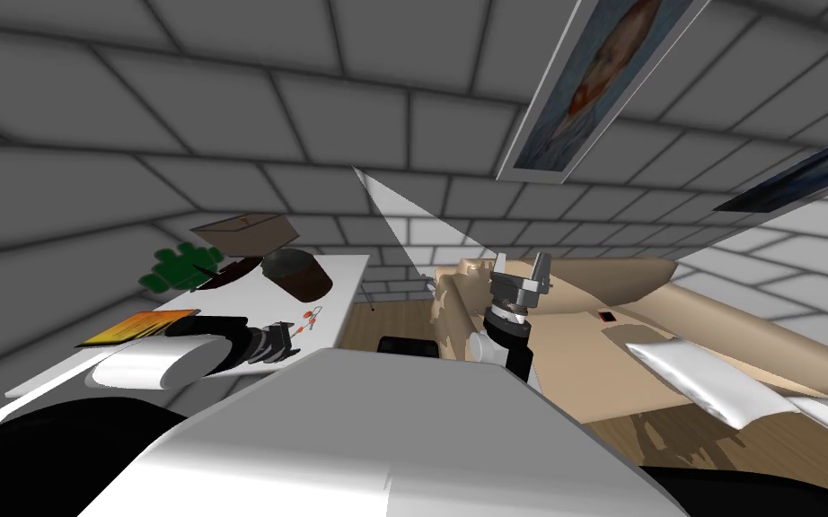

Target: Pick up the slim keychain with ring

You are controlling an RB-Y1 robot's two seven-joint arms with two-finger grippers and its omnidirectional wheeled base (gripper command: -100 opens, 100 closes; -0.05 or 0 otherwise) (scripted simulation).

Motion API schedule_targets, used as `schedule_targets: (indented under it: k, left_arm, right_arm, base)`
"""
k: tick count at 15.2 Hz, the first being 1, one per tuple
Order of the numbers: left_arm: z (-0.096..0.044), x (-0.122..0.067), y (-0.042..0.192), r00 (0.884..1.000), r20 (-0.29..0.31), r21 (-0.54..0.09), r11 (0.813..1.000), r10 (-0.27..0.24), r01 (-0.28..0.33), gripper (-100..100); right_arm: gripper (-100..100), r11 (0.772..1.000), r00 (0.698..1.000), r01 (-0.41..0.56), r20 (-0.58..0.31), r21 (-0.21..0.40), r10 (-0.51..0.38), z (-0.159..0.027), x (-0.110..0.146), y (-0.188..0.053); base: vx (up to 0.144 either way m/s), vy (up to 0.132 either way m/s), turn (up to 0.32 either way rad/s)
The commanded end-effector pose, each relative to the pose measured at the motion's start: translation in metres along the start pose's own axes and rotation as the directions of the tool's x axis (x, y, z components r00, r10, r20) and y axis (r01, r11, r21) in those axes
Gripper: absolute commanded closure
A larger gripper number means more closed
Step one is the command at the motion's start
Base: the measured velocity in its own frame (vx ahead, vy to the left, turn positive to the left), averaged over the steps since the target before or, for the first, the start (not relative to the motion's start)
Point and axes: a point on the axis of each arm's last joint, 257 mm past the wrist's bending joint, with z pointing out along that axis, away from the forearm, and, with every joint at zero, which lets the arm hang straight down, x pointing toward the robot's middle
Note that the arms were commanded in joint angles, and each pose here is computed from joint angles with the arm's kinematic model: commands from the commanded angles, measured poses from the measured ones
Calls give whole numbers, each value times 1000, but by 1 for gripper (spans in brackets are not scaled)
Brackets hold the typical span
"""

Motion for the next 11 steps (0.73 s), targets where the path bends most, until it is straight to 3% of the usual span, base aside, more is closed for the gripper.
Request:
schedule_targets:
  k: [1, 6, 11]
  left_arm:
    - [-3, -12, 12, 999, 34, -54, 998, -31, 33, -100]
    - [-6, -29, 33, 994, 89, -133, 988, -66, 78, -100]
    - [-11, -44, 59, 983, 145, -226, 964, -111, 142, -100]
  right_arm:
    - [0, 1000, 1000, 0, 0, 0, 0, 0, 0, 0]
    - [0, 1000, 1000, 0, 0, 0, 0, 0, 0, 0]
    - [0, 1000, 1000, 0, 0, 0, 0, 0, 0, 0]
  base:
    - [94, 6, 28]
    - [90, 6, 8]
    - [110, 16, -11]
